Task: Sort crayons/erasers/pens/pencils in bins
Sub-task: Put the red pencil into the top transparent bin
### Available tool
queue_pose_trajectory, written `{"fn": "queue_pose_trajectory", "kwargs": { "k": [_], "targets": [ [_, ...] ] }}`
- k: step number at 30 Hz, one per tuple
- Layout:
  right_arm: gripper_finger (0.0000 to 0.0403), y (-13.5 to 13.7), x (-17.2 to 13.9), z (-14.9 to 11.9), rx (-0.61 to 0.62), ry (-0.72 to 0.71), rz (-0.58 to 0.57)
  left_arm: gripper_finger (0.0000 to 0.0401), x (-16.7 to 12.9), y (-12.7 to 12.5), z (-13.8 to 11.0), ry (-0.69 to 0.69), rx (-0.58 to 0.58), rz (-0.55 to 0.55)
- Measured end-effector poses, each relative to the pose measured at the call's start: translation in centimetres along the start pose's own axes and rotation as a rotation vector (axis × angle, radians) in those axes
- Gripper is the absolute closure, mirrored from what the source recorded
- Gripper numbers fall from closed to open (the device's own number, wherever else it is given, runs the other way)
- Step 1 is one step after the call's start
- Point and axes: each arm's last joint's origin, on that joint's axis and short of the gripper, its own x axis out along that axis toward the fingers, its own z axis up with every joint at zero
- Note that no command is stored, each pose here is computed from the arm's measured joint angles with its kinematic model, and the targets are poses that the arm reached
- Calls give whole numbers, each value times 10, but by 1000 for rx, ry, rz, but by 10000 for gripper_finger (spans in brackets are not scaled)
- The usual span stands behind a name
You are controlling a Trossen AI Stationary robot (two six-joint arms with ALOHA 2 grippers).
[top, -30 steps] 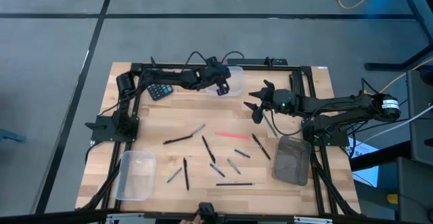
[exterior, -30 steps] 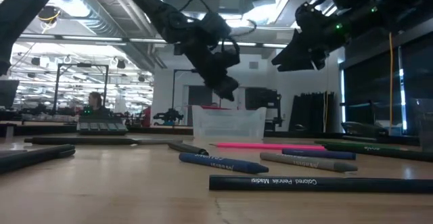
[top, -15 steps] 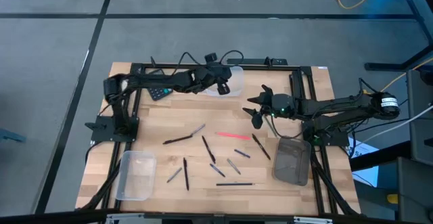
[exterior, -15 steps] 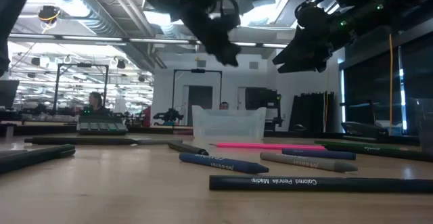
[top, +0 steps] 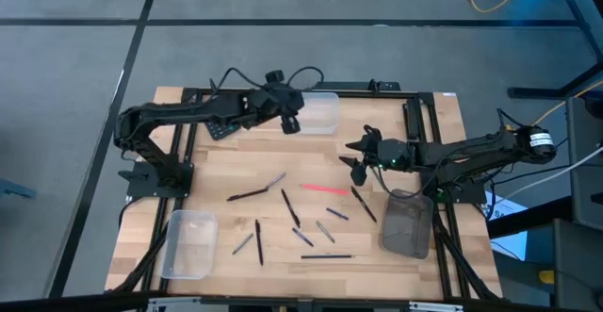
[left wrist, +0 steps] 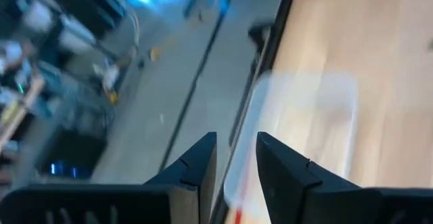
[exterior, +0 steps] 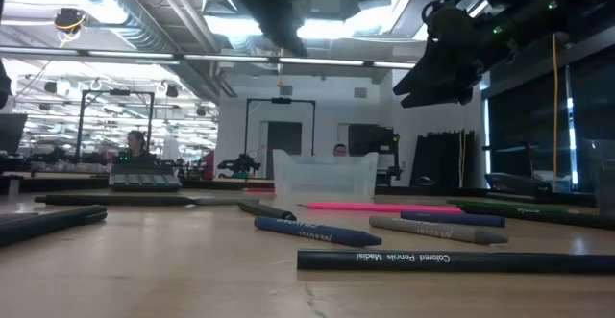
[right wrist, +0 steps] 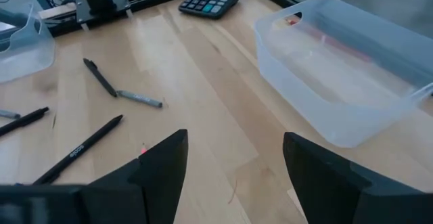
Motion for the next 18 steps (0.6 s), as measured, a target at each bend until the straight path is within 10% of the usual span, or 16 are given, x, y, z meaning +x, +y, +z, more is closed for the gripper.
{"fn": "queue_pose_trajectory", "kwargs": {
  "k": [11, 18],
  "targets": [
    [157, -1, 0, 0, -39, 5, -5, 305, 73, 69, -119, 177, -305, -258],
    [157, 0, 0, 4, -69, -40, 6, 305, 116, 53, -153, 251, -340, -371]
  ]
}}
